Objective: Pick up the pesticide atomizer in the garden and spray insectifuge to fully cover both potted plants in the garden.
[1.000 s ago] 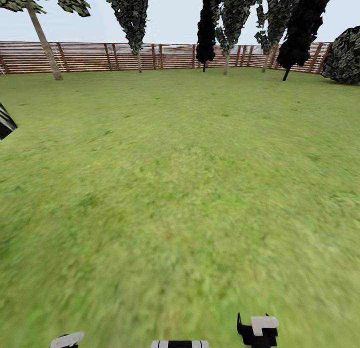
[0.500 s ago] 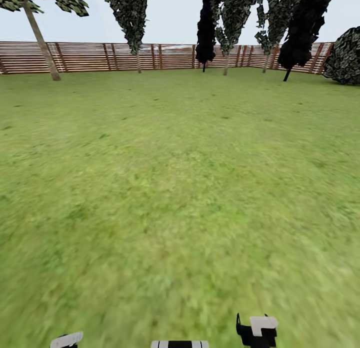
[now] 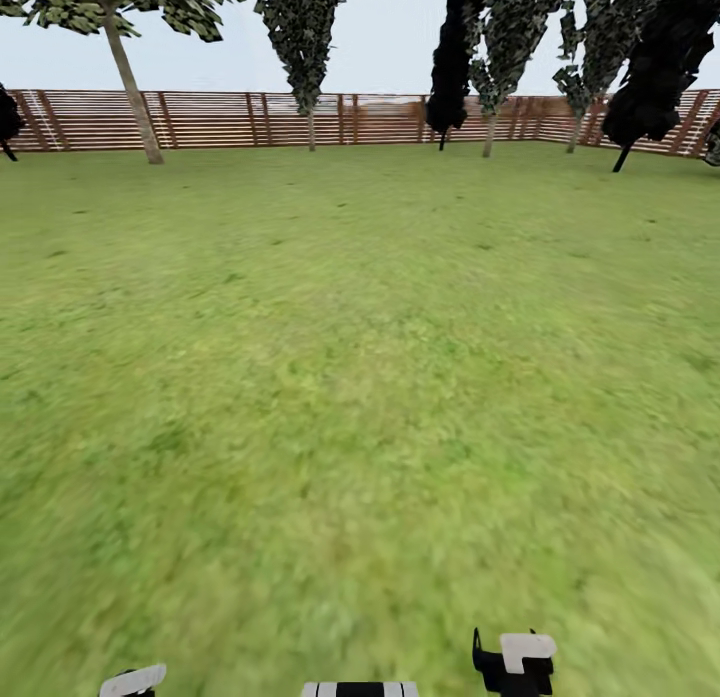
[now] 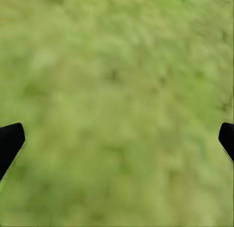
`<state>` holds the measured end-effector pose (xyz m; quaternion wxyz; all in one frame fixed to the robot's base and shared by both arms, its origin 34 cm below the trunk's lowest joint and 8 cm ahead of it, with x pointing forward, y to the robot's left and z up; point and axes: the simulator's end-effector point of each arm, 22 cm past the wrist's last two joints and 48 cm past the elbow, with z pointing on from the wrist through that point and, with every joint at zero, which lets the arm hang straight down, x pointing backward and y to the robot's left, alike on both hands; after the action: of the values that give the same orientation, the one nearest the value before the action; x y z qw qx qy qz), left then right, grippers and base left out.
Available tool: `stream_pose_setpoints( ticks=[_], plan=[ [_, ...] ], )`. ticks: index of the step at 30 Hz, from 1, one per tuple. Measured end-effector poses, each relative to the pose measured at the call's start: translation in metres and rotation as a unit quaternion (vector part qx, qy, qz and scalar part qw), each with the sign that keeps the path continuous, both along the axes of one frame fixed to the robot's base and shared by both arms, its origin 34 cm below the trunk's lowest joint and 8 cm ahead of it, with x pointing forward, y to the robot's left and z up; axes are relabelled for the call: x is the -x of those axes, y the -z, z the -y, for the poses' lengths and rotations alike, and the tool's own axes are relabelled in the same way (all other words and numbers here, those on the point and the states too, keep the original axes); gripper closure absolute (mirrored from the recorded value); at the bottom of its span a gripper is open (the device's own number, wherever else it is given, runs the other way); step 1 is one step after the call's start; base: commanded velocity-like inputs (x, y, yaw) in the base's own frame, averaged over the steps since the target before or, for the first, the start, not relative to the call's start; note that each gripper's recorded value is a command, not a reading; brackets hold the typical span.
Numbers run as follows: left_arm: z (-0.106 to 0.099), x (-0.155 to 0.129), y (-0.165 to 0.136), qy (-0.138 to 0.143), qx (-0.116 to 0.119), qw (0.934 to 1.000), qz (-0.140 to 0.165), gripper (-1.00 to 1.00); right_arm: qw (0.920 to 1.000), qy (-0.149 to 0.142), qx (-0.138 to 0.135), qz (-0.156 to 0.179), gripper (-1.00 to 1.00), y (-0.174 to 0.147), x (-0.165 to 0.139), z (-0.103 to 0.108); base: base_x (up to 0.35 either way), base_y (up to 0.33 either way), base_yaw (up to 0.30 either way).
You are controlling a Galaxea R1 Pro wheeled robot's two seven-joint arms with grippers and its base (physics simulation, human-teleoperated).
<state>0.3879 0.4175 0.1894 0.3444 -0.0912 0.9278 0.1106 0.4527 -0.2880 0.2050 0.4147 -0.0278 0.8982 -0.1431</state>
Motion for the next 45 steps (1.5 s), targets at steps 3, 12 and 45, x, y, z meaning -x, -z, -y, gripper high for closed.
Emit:
stream_pose_setpoints(
  ticks=[3,12,45],
  plan=[
    [-0.0002,-0.0001,-0.0001,0.0,0.0,1.0,0.0,1.0,1.0,0.0,0.0,0.0,-1.0,0.0,-0.0001,-0.0001,0.339,-0.103,0.277],
    [0.0004,0.0,0.0001,0.0,0.0,1.0,0.0,1.0,1.0,0.0,0.0,0.0,-1.0,0.0,0.0001,0.0001,0.34,-0.106,0.137],
    [-0.0003,0.0001,0.0,0.0,0.0,1.0,0.0,1.0,1.0,0.0,0.0,0.0,-1.0,0.0001,0.0,-0.0002,0.34,-0.08,0.13]
  ],
)
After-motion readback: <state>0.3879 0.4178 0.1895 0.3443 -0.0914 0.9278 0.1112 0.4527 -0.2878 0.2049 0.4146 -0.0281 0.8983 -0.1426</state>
